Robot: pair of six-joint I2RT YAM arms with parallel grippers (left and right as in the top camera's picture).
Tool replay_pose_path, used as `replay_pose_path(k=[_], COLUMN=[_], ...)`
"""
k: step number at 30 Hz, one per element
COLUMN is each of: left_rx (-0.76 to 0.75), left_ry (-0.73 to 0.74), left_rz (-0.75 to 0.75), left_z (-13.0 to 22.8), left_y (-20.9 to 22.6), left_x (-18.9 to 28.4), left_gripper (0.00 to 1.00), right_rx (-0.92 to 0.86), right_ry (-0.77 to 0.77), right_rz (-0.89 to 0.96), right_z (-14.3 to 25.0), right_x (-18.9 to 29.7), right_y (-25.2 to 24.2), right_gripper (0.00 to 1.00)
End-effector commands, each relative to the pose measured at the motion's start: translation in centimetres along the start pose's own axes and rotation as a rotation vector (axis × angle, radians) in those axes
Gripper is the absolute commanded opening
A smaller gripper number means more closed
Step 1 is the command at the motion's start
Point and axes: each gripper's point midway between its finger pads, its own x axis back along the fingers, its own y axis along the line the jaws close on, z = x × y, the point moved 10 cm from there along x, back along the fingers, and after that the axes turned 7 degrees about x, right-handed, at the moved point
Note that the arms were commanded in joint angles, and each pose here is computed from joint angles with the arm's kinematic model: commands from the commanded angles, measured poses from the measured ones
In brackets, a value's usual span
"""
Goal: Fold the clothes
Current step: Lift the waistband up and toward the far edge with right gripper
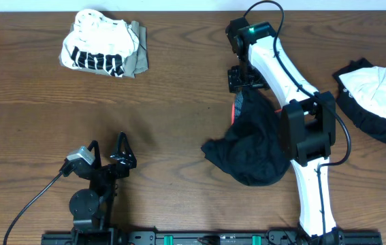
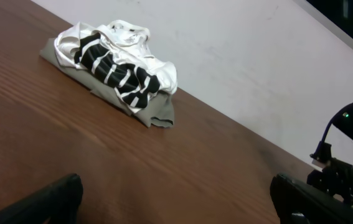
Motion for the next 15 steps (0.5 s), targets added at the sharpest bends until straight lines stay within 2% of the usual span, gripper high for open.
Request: replay_pose_path(k=[1, 12, 15], left_rx=[0.016, 0.016, 0.016], left_ry=[0.056, 0.056, 0.056], left_rz=[-0.002, -0.002, -0.002], left_z=[0.9, 0.9, 0.9], left_y=[0.5, 0.5, 0.5], left_x=[-0.1, -0.1, -0.1], left_gripper=[0.98, 0.98, 0.98], right_rx=[-0.001, -0.001, 0.000], right_ry=[0.009, 0.028, 0.027], right_rz=[-0.011, 0.009, 0.009], right_z=[0.1, 0.1, 0.1], right_x=[-0.4, -1.6, -1.5], right_y=[0.6, 0.5, 0.6], right_gripper=[0.82, 0.80, 0.73])
